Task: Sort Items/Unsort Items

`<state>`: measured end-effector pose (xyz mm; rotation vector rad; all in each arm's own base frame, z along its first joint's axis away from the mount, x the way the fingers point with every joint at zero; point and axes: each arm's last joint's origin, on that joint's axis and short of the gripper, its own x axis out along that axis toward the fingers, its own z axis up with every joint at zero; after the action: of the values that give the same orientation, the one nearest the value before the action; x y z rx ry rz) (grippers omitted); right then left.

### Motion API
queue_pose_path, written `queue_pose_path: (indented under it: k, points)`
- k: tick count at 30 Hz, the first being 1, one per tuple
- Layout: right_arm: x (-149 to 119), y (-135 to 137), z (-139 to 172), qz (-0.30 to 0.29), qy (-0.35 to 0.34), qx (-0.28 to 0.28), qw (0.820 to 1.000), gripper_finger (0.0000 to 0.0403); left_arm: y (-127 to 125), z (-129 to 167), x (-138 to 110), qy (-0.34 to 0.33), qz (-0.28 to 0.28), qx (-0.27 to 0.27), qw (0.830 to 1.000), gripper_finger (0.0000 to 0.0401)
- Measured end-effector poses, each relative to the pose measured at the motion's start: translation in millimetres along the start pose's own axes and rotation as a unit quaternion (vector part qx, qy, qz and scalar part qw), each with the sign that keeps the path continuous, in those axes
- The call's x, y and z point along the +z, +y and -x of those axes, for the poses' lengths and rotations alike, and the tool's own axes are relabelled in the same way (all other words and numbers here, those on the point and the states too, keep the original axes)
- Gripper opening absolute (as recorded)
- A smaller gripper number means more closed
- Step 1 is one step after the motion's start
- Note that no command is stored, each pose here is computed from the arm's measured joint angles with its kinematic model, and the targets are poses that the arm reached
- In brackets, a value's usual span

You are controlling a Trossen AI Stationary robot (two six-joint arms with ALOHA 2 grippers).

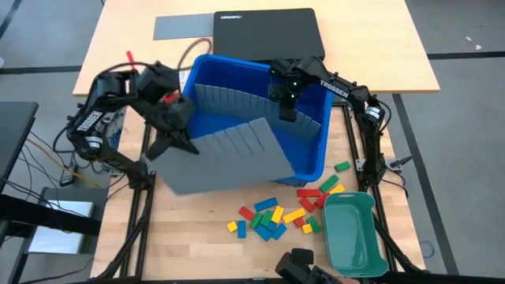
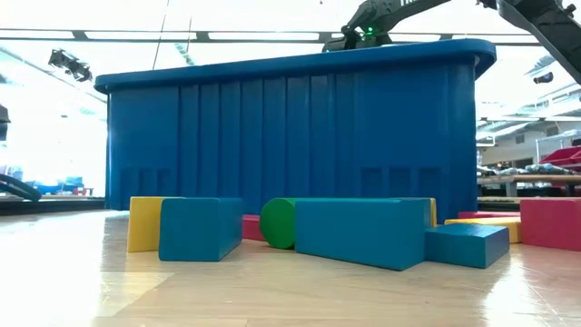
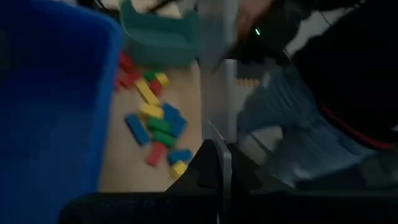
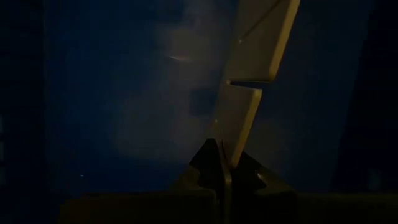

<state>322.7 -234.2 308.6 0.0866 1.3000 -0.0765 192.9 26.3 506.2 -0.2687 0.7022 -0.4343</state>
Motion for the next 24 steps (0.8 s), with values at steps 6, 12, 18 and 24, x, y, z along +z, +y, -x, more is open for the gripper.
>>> queue_pose_path:
  k: [6, 12, 18, 24]
  points:
    - [-0.1, -0.1, 0.3, 0.001, 0.000, -0.001, 1.000, 0.0004, 0.8, -25.9, -12.5, 0.078, 0.008, -0.004, 0.997, 0.0002]
    - [-0.2, -0.1, 0.5, 0.002, 0.000, -0.002, 1.000, 0.0004, 16.2, -57.9, -28.5, 0.170, -0.014, 0.097, 0.980, 0.0002]
    - [-0.1, -0.1, 0.6, 0.002, 0.000, -0.002, 1.000, 0.0004, 30.3, -97.1, -52.2, 0.253, -0.029, 0.106, 0.961, 0.0002]
    - [-0.1, -0.1, 0.7, 0.002, 0.000, -0.002, 1.000, 0.0004, 46.5, -127.5, -67.4, 0.278, -0.083, 0.161, 0.943, 0.0002]
